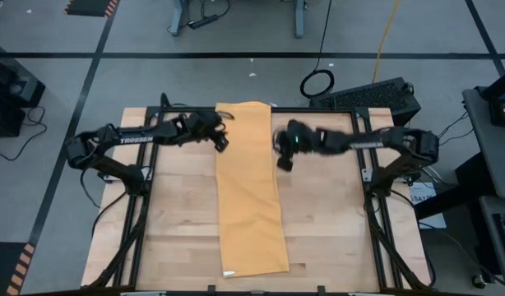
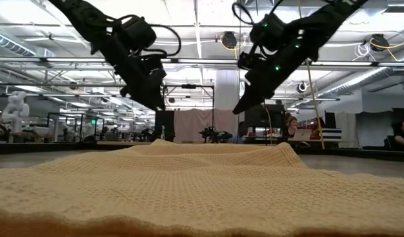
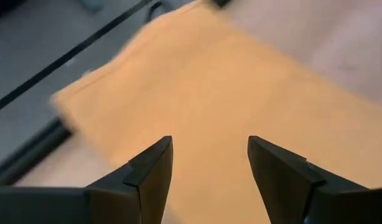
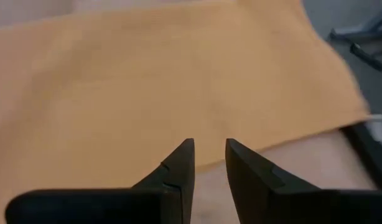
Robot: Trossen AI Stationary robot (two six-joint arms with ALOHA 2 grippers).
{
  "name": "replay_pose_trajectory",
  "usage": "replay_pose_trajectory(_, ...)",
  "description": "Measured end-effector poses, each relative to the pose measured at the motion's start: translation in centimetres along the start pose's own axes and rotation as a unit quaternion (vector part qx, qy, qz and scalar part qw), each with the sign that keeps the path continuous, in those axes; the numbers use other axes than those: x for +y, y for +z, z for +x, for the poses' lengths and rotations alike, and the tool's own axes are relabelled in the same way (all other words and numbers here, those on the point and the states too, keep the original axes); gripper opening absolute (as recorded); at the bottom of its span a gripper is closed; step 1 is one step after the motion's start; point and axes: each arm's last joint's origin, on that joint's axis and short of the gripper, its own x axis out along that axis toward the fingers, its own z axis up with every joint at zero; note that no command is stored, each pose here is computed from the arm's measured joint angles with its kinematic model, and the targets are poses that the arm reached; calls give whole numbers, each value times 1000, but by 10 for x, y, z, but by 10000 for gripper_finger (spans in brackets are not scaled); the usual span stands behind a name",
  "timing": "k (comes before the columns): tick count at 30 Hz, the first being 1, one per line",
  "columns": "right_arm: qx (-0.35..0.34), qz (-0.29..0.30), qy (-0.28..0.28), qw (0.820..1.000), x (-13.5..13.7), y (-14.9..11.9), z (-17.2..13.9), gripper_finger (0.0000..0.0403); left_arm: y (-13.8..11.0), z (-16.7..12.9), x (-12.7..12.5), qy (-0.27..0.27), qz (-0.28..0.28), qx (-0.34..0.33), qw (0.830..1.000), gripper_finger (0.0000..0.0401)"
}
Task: Roll towel
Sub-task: Fold the yellow towel
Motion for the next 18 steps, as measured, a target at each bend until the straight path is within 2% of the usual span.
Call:
replay_pose_trajectory(5,-8,48,-6,999,-62,13,-9,86,-12,-1,-35,-61,23,-82,994,214)
replay_pose_trajectory(10,19,91,-46,995,-115,16,-5,117,-25,-4,-53,-75,24,-138,987,214)
replay_pose_trajectory(12,41,103,-50,993,-134,18,5,133,-27,-5,-55,-67,31,-144,987,214)
replay_pose_trajectory(18,80,133,-15,988,-176,29,49,166,-28,-5,-54,-53,49,-141,987,214)
